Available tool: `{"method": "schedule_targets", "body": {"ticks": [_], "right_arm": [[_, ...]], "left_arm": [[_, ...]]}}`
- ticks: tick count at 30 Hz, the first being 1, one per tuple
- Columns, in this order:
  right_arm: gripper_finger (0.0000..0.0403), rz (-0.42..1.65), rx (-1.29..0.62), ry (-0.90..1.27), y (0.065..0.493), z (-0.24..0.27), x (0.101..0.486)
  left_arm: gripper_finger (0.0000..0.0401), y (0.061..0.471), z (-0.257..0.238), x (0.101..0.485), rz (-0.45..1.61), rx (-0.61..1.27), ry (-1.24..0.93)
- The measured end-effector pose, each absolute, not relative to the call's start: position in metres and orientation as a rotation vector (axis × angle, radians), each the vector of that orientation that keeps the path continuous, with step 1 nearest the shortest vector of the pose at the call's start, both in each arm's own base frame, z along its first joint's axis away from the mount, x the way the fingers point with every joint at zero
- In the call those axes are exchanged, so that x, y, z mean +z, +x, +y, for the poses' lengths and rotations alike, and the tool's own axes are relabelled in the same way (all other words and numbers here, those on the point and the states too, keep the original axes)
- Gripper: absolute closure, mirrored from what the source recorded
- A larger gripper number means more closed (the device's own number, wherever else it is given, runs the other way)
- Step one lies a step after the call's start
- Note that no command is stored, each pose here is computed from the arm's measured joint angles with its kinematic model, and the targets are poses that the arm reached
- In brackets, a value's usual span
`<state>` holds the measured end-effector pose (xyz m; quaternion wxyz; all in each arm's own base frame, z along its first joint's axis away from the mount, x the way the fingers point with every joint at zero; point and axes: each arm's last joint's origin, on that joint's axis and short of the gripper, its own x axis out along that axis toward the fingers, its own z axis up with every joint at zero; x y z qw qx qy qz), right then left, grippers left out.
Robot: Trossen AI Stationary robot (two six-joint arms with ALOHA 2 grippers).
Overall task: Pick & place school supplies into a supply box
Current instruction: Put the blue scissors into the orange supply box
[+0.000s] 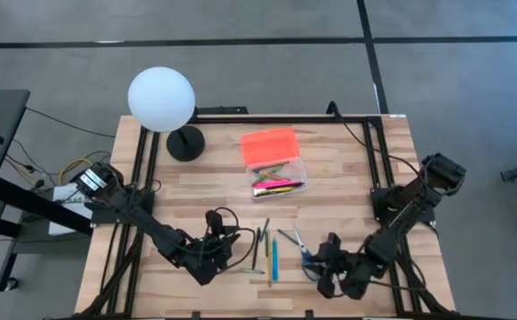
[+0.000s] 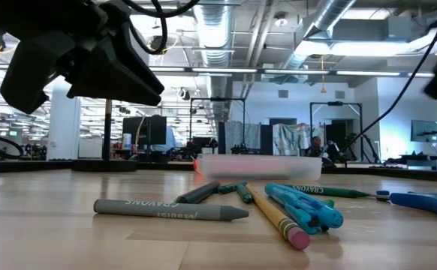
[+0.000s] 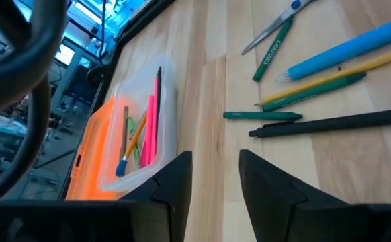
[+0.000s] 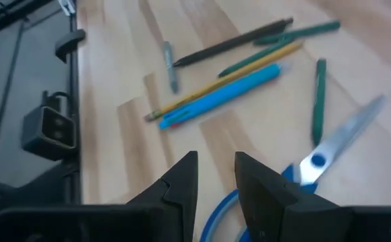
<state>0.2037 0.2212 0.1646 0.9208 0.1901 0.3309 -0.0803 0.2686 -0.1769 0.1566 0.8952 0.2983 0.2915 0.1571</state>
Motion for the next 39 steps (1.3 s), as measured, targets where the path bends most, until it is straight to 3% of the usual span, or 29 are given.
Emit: {"method": "schedule_targets", "body": {"ticks": [17, 31, 39], "right_arm": [[0.0312, 0.804, -0.211, 0.387, 0.187, 0.225, 0.148], [0.0312, 0.814, 0.084, 0.218, 0.185, 0.246, 0.157], [0.0312, 0.728, 0.166, 0.007, 0.199, 0.259, 0.190]], "left_arm": [[0.0283, 0.277, -0.163, 0.155, 0.627, 0.348, 0.542], [0.0283, 0.278, -0.163, 0.155, 0.627, 0.350, 0.538], [0.0283, 0.278, -0.163, 0.155, 0.627, 0.351, 0.538]]}}
